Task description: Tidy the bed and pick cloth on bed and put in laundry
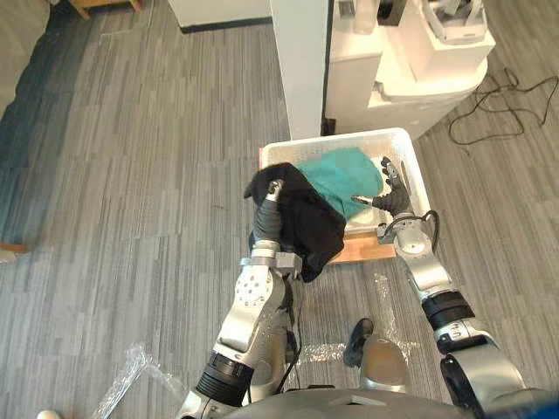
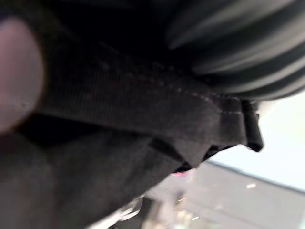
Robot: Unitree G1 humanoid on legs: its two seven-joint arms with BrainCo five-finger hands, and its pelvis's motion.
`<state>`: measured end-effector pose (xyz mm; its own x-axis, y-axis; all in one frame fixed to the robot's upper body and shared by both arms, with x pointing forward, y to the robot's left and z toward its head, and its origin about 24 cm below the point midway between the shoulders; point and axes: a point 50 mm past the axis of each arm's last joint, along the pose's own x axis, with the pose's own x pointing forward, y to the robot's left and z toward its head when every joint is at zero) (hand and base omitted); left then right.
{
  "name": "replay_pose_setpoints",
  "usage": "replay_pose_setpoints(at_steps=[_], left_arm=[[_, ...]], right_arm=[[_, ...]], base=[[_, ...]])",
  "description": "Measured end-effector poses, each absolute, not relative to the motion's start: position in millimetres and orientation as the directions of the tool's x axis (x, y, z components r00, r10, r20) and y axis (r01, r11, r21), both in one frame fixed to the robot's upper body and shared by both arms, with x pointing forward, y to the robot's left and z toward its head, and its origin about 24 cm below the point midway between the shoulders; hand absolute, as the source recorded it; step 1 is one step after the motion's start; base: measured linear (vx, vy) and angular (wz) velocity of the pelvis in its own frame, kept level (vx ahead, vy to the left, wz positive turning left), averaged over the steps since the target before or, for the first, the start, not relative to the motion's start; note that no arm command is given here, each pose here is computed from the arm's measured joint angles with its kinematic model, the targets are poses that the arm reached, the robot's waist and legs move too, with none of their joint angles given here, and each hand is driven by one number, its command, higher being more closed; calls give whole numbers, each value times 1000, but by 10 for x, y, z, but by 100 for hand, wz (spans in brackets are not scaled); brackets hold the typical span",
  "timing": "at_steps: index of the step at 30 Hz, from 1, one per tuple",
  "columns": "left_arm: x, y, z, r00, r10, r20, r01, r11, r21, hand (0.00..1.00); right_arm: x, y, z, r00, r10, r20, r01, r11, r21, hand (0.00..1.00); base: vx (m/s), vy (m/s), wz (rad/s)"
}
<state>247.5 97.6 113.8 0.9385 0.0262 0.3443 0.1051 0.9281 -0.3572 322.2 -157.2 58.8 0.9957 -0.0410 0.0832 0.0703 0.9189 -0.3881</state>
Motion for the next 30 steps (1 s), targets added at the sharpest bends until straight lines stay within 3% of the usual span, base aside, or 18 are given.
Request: replay_pose_setpoints(at_steps=[9,12,17,23,30], left_arm=[[2540,942,1873,773,147,617,125,918,-375,100],[2587,939,1812,789,166,591,79,927,-367,100],[2765,764,1682,830,72,553,88,962,-258,100],[2898,626,1496,878,-10,478,94,984,-152,100],[2822,251,1388,870,-218,442,279,957,-77,100]], right_arm=[[2946,-1695,423,991,-116,72,134,929,-346,0],[2850,-1718,316,989,-142,37,146,932,-332,0],[2636,-1674,69,982,-181,-56,159,948,-277,0],[2303,-1951,-161,947,-286,-149,241,934,-262,0],[2175,-2060,-247,929,-318,-189,262,926,-272,0]], base=[[-20,2,-23],[34,94,-32],[38,-17,28],[167,-230,69],[152,-73,10]])
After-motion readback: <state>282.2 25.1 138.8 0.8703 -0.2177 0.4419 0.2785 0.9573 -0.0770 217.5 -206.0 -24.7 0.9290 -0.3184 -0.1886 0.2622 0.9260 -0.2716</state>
